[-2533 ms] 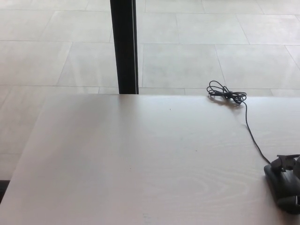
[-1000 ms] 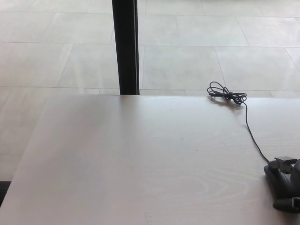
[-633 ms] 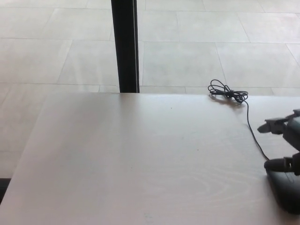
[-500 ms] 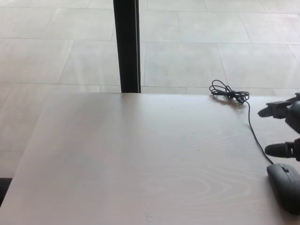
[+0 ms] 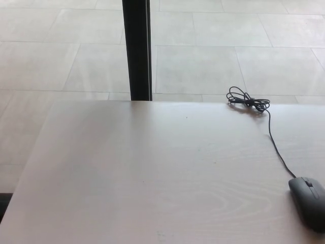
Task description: The robot uses its right fingers to click on the left button of the black mouse placed on the table.
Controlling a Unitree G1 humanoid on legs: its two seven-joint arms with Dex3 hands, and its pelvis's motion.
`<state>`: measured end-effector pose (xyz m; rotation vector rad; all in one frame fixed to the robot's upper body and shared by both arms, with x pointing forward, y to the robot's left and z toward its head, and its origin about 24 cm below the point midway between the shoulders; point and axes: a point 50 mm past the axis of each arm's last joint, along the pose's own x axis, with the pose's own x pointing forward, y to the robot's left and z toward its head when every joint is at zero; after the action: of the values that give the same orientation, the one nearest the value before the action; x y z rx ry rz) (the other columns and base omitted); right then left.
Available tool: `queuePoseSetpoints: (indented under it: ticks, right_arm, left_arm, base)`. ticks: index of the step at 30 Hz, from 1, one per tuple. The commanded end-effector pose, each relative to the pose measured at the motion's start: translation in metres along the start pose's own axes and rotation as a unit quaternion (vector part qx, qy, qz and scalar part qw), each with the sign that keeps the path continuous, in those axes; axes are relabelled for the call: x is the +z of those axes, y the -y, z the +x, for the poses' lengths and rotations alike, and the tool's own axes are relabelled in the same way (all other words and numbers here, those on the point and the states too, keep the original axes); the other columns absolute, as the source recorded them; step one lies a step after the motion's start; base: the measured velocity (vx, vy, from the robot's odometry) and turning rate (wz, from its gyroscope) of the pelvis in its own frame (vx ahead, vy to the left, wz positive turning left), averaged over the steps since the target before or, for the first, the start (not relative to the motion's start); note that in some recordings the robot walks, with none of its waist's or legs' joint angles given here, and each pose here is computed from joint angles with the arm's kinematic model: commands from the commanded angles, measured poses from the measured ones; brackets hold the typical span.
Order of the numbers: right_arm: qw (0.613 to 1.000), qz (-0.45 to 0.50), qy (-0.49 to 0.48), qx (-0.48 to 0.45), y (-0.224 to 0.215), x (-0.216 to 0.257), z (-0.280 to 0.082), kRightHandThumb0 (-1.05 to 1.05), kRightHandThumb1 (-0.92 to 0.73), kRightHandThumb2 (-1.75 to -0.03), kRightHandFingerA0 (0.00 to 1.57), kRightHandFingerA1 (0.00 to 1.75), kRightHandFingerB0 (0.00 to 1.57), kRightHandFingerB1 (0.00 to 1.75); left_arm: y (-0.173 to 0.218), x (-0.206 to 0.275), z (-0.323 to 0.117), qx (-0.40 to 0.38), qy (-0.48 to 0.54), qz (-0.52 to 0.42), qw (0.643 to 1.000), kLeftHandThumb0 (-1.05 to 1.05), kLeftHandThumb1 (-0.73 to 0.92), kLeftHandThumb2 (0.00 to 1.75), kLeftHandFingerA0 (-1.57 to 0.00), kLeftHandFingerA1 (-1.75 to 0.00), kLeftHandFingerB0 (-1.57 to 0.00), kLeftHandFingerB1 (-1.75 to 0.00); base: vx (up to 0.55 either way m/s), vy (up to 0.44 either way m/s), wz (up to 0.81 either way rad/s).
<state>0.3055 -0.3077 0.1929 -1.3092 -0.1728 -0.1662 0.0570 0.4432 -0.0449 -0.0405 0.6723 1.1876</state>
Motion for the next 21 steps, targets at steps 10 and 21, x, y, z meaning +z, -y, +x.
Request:
queuePoseSetpoints:
  ticks: [10, 21]
  right_arm:
    - [0.917, 0.241, -0.287, -0.138, -0.014, -0.149, -0.132, -0.66, -0.59, -0.95, 0.51, 0.60, 0.38, 0.52]
    - [0.775, 0.374, -0.448, -0.245, -0.063, -0.187, -0.210, -0.63, -0.58, -0.95, 0.60, 0.71, 0.34, 0.51]
  left_arm:
    - [-0.006, -0.006, -0.001, 0.000, -0.006, -0.011, 1.000, -0.60, 0.54, 0.57, -0.89, -0.85, -0.70, -0.55]
    - [-0.008, -0.011, -0.003, -0.003, -0.005, 0.003, 1.000, -0.62, 0.56, 0.57, -0.91, -0.87, -0.68, -0.56]
  base:
    - [0.00, 0.000, 0.00]
    - [-0.02, -0.005, 0.00]
